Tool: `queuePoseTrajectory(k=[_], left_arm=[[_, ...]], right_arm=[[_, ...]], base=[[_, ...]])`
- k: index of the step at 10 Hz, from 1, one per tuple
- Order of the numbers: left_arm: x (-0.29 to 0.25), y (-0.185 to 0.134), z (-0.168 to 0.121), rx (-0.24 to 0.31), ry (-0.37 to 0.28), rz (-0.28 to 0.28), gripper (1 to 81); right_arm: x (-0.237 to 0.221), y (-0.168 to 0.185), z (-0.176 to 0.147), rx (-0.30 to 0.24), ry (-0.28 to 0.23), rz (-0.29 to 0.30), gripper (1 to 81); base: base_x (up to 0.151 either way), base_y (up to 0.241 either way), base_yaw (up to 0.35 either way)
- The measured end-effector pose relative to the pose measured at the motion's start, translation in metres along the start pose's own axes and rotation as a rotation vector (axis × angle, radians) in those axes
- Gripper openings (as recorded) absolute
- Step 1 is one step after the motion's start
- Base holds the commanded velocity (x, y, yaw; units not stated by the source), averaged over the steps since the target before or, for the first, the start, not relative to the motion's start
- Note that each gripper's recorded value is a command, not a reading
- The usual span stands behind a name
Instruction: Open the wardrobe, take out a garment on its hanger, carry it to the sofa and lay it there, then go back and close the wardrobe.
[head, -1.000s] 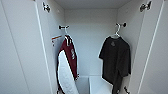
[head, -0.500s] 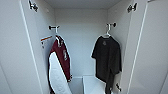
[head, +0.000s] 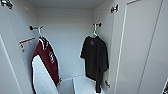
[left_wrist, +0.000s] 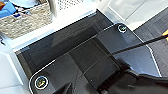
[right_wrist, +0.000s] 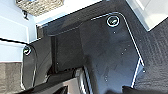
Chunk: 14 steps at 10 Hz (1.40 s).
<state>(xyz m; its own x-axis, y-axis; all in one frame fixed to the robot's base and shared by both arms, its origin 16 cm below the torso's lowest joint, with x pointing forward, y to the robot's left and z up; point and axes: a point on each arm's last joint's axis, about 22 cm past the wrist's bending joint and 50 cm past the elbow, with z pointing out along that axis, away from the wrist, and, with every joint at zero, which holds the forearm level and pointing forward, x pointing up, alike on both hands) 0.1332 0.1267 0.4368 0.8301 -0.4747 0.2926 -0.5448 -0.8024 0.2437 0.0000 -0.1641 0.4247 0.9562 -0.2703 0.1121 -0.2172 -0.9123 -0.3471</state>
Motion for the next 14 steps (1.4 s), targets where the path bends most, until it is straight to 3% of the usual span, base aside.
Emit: queuePoseTrajectory(k=[5, 9, 11, 14], left_arm=[[0.001, -0.005, -0.001, -0.006, -0.009, 0.018, 81.1], [-0.010, 0.020, 0.003, -0.130, -0.042, -0.016, 81.1], [0.018, 0.015, 0.000, -0.166, -0.018, -0.010, 81.1], [0.104, 0.009, 0.001, -0.183, 0.044, 0.039, 81.1]], right_arm=[[-0.008, 0.008, -0.002, -0.013, 0.000, 0.021, 81.1], [-0.043, 0.018, -0.010, -0.040, -0.081, 0.049, 81.1], [-0.040, 0.017, -0.010, -0.040, -0.078, 0.051, 81.1], [-0.037, 0.014, -0.009, -0.035, -0.070, 0.051, 81.1]], base=[[0.000, 0.000, 0.000], [0.000, 0.000, 0.000], [0.000, 0.000, 0.000], [0.000, 0.000, 0.000]])
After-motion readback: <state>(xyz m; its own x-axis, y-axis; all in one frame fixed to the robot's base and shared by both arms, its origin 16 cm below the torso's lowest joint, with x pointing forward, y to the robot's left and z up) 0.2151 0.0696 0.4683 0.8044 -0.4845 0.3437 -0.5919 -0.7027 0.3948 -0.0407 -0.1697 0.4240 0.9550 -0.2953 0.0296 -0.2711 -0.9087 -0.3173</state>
